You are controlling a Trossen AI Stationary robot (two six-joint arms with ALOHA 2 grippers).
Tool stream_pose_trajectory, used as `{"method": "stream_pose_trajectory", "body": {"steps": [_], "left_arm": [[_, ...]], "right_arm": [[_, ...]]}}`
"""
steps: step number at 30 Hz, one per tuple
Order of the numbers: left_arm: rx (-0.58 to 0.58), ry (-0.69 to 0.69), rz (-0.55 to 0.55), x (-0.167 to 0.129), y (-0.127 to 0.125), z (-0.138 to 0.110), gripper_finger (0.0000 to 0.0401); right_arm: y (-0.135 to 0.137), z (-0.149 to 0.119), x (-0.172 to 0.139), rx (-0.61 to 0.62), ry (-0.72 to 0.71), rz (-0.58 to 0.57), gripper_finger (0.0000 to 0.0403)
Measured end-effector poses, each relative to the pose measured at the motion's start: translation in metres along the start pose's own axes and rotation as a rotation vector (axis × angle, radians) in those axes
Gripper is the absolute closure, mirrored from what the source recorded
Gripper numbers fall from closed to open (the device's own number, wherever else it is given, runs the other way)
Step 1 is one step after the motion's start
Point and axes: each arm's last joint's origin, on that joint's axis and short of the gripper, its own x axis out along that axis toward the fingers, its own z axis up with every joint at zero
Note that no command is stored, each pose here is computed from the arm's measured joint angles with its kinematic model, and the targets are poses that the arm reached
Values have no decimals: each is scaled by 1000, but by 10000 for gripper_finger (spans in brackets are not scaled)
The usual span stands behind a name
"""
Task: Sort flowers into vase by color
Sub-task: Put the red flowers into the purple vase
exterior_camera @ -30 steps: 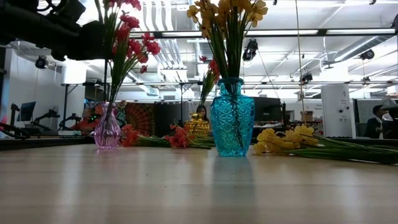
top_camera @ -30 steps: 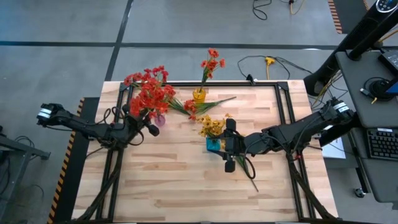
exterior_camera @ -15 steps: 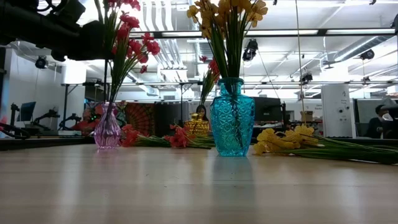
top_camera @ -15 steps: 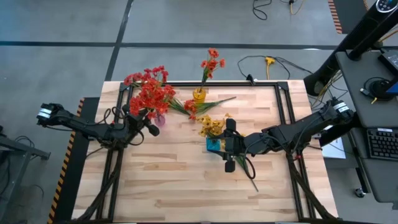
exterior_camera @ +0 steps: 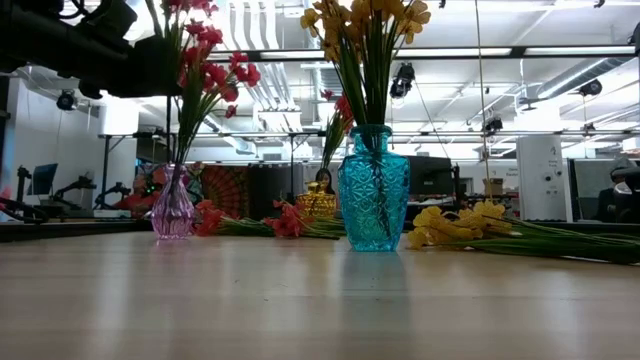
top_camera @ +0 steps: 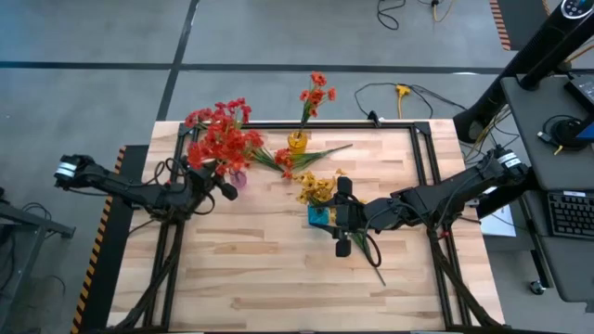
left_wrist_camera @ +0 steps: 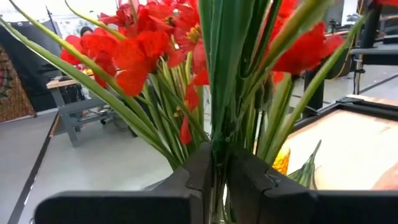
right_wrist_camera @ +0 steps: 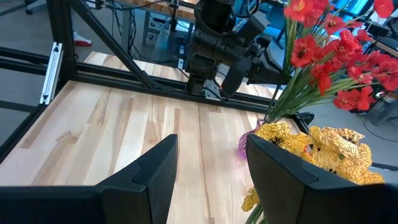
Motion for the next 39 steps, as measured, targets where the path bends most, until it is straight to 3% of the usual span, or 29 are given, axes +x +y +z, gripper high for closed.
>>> {"method": "stream_pose_trajectory", "body": {"steps": [22,39], "left_arm": [[-84,-6,5,2,0,2,370],[-71,-1,-22,-1,-2,0,233]], "right_arm": [[0,0,0,7,0,2,220],[0,0,0,6,1,4,220]]}}
